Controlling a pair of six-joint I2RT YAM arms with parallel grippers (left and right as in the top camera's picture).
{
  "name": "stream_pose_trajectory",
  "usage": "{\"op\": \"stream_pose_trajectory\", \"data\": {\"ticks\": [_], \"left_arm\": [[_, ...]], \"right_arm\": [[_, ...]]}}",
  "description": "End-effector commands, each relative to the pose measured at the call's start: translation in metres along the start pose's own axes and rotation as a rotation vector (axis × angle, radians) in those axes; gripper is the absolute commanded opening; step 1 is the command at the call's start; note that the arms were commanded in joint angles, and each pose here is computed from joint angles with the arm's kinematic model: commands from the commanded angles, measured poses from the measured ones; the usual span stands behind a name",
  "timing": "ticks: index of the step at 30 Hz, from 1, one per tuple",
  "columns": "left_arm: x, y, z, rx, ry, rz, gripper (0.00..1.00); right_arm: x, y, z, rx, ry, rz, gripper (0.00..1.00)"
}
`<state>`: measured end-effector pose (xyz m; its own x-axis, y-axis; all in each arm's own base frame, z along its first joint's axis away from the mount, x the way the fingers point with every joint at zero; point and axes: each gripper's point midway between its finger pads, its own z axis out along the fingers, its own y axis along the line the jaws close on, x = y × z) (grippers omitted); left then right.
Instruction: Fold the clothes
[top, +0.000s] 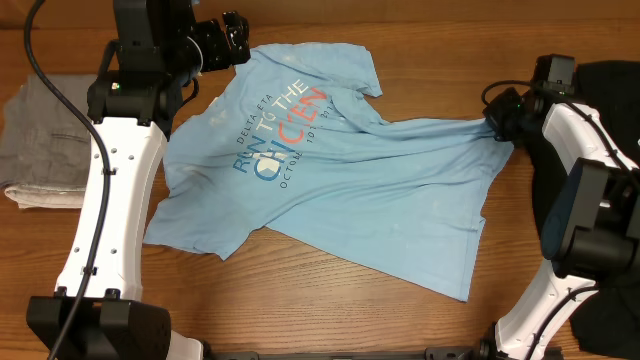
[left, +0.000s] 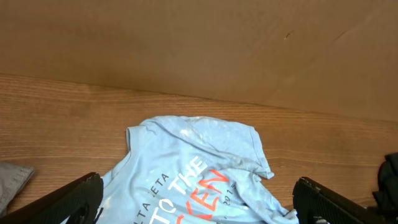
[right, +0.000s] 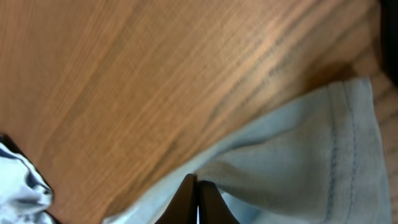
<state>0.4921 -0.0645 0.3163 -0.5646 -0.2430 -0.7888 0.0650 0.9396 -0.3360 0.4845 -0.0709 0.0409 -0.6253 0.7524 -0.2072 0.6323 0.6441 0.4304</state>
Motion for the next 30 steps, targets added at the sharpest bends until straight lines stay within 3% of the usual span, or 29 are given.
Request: {"op": "stream_pose_trajectory", "data": {"ticks": [1, 24, 28, 30], "left_arm": [[0.005, -0.002, 0.004, 0.006, 0.013, -0.009, 1.00], [0.005, -0.002, 0.004, 0.006, 0.013, -0.009, 1.00], [0.005, -0.002, 0.004, 0.006, 0.013, -0.009, 1.00], [0.005, -0.002, 0.004, 0.006, 0.013, -0.008, 1.00]], "right_arm": [[-0.006, 0.005, 0.000, -0.022, -0.027, 0.033, 0.04], [-0.051, -0.001, 0.030, -0.007, -0.227, 0.025, 0.04], [-0.058, 0.006, 0.027, -0.027, -0.257, 0.006, 0.15], [-0.064, 0.019, 0.021, -0.069, -0.261, -0.035, 0.25]]}}
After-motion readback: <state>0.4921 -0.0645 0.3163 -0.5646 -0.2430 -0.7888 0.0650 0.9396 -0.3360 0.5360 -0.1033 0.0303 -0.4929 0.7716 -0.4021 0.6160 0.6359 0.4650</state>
